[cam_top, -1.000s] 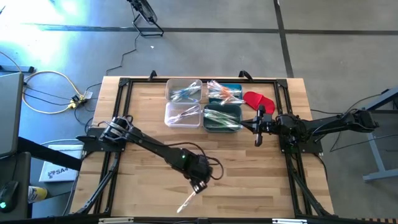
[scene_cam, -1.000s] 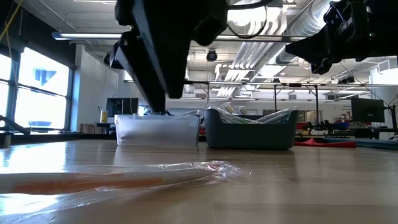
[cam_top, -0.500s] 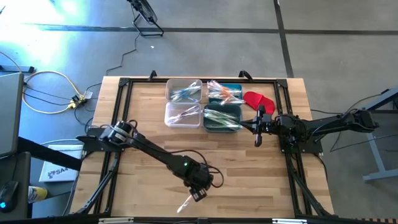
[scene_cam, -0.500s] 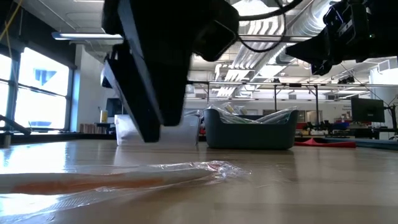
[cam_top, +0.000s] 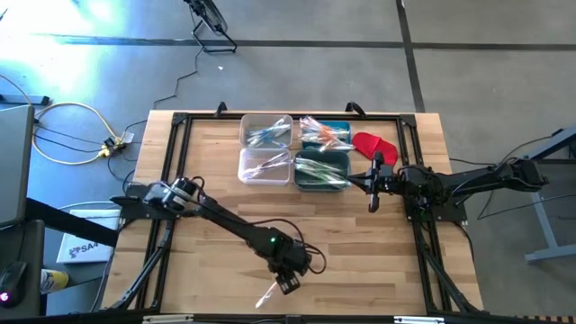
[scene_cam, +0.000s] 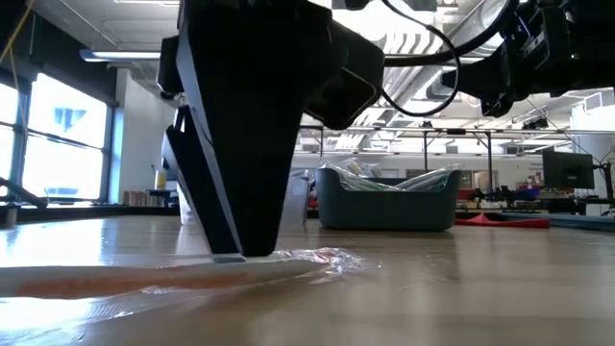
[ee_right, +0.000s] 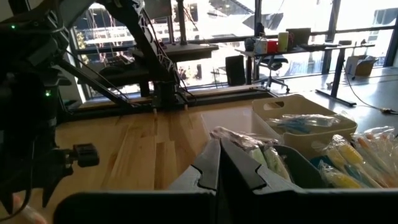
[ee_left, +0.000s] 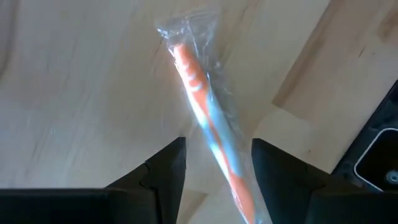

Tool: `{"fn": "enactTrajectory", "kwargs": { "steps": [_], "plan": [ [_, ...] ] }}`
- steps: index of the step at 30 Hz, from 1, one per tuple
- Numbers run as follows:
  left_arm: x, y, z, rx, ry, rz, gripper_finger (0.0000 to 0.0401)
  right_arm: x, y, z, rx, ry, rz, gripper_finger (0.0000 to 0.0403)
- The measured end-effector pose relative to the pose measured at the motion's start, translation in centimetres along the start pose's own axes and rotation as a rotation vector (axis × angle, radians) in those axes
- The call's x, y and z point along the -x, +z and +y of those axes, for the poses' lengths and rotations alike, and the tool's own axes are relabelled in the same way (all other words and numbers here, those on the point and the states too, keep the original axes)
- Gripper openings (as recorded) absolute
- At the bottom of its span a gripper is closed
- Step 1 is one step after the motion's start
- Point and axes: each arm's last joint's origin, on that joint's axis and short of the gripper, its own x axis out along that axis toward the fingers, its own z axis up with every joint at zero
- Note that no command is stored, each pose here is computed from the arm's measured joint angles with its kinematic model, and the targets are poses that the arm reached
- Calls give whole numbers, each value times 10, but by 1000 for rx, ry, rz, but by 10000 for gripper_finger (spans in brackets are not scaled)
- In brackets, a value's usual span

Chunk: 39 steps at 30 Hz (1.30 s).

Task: Pick & Place Toothbrushes
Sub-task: Put the orange toothbrush into the blue bin

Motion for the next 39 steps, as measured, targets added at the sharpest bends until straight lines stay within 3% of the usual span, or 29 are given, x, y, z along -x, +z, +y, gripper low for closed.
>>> {"fn": "enactTrajectory", "kwargs": {
  "steps": [15, 24, 39],
  "plan": [
    [-14, 6, 14, 4, -115, 35, 179, 0, 0, 0, 0, 0, 1, 4],
    [-15, 8, 15, -5, -129, 33, 174, 0, 0, 0, 0, 0, 2, 4],
    [-13, 10, 19, -65, -140, 74, 33, 0, 0, 0, 1, 0, 2, 4]
  ]
}}
